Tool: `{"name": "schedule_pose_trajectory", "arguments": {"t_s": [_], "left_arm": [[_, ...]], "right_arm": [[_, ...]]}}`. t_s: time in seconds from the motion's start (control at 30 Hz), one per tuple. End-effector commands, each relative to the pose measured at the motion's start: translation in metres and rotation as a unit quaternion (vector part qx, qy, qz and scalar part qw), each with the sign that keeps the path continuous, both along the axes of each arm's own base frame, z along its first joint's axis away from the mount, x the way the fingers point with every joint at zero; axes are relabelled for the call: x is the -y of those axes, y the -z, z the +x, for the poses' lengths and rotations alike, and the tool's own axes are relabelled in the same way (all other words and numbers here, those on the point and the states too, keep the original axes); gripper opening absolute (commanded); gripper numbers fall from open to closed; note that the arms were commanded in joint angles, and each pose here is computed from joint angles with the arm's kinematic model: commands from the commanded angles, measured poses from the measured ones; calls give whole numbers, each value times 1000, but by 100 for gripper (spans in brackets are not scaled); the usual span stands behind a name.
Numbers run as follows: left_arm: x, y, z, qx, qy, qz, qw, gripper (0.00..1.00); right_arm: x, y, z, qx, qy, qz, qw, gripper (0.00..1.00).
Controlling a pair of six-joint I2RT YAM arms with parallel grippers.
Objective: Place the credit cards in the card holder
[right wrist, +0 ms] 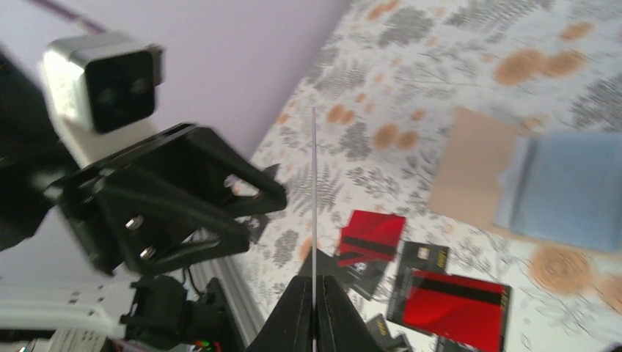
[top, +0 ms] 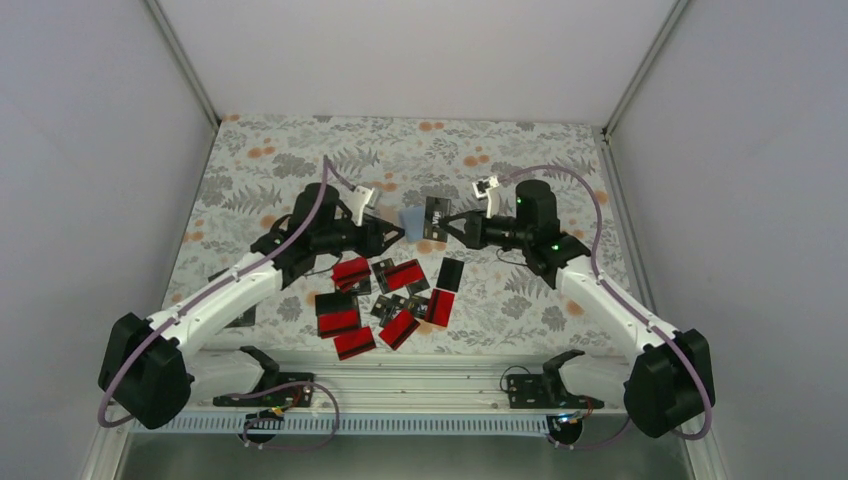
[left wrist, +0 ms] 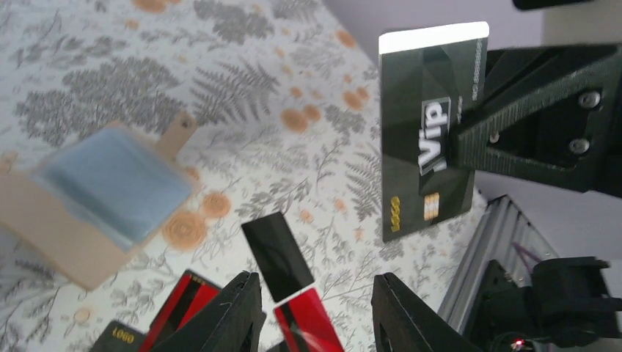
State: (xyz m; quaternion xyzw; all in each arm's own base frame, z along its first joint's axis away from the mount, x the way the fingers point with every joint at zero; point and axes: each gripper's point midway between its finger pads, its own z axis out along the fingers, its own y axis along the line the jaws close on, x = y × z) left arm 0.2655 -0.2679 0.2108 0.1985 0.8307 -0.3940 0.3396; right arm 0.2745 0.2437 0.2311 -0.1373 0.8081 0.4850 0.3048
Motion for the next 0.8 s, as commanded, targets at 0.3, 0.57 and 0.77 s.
{"name": "schedule_pose_trajectory", "arguments": {"t_s": [0.3,0.57,0.77], "left_arm": [[7,-95,-33,91,160,-152,971,39],[9,-105,-38,102,177,-169,964,36],[10,-107,-42,101,193,-180,959,34]], "right_arm": [[-23,-60,-32,119,-162,88,976,4],[-26,-69,-48,125,-213,114,962,4],[-26,-73,-54,125,-227,121,958,4]]}}
